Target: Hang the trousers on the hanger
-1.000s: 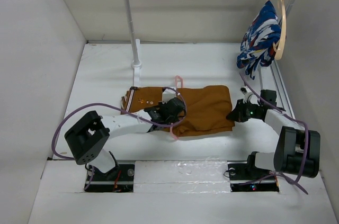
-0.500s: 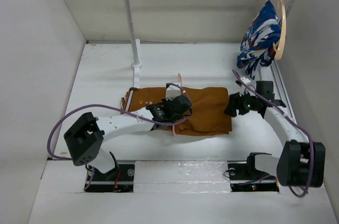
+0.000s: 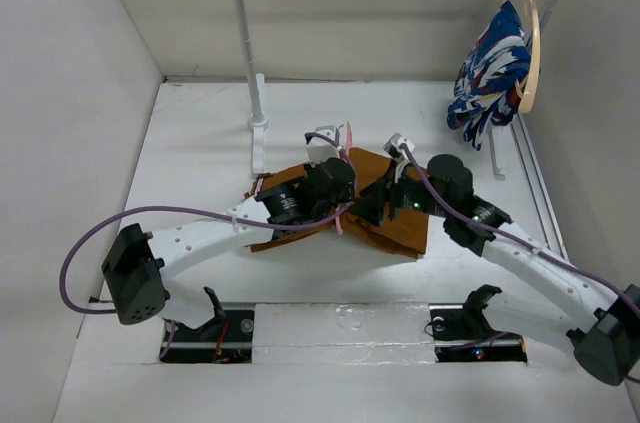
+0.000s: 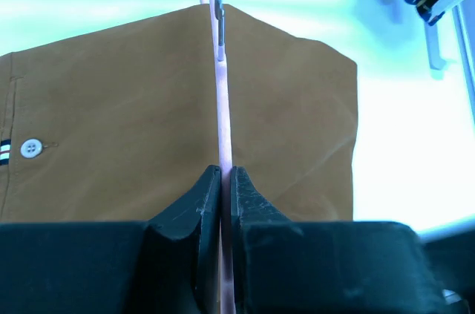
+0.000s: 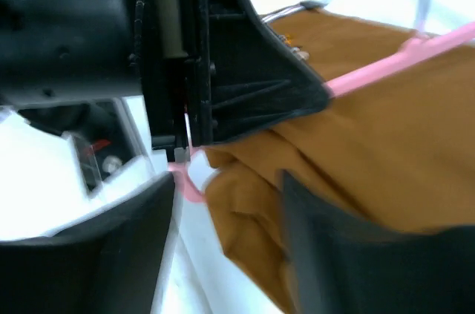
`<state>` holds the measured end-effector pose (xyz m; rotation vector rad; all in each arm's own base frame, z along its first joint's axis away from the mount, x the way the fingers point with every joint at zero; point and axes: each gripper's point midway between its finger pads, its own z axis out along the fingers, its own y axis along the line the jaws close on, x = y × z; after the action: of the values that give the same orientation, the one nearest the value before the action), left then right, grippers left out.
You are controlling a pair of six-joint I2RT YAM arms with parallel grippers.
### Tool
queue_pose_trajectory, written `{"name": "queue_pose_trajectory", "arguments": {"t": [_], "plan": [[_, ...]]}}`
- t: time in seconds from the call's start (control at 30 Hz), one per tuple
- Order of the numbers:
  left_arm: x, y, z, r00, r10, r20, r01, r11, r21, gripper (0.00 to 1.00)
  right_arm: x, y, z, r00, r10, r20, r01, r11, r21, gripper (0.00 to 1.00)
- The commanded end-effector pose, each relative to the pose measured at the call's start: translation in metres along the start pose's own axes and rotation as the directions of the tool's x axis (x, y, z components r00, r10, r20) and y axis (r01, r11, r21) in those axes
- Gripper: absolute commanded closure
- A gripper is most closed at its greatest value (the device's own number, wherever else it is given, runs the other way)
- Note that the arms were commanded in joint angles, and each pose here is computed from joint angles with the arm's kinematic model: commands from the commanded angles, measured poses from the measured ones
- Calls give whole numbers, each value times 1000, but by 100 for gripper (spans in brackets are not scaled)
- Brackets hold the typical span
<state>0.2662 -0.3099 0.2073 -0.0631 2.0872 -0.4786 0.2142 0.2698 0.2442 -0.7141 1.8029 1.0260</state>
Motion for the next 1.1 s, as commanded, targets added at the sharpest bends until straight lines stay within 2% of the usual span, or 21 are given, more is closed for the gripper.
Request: {"name": "queue_pose_trajectory", "arguments": {"t": [0.0,0.03,0.07,0.2,0.43,0.47,0.57,0.63,0.7,0.73,0.77,0.8,0.83,0.9,1.07], "plan": [[-68,-41,-27,973,-175,152,150,975,167,100,-36,15,20,975,128,181,-116,990,-75,31],[-68,-43,-26,971,-184,154,156,972,178,100,-46,24,22,963,151,224,-127,985,-118,29],[-61,-38,-24,973,-179,146,154,974,166,100,-44,28,26,961,168,217,-142,981,-134,28],[-51,-32,-23,967,-218,132,194,965,176,100,-21,24,43,962,223,157,-217,975,-57,27],[-32,-32,-26,966,-250,68,231,949,216,100,-4,42,65,939,296,173,-281,954,-103,25],[-30,-30,-26,967,-249,62,230,948,218,100,5,40,71,941,300,156,-289,953,-86,39],[-30,-24,-30,964,-259,54,242,946,216,100,18,42,75,941,307,140,-301,951,-64,60],[-32,-24,-33,963,-270,27,255,935,245,100,32,41,75,944,309,113,-307,951,-32,89],[-35,-14,-27,962,-274,13,263,935,238,100,36,38,69,947,301,115,-301,953,-19,96],[-26,-13,-25,965,-260,-39,262,935,239,95,43,40,67,950,298,93,-298,954,-12,98],[-31,-6,-20,960,-276,-44,278,933,227,86,45,39,65,955,285,85,-286,958,-1,100],[-30,-4,-18,959,-277,-56,283,932,226,67,45,39,61,958,274,83,-275,962,2,100],[-22,0,-17,962,-261,-84,273,938,213,58,52,36,57,967,250,58,-251,968,20,100],[-20,1,-14,966,-243,-93,258,942,215,49,60,34,53,973,231,25,-232,972,42,100],[-10,-5,1,967,-191,-167,223,954,202,47,62,35,41,983,182,24,-183,983,27,100]]}}
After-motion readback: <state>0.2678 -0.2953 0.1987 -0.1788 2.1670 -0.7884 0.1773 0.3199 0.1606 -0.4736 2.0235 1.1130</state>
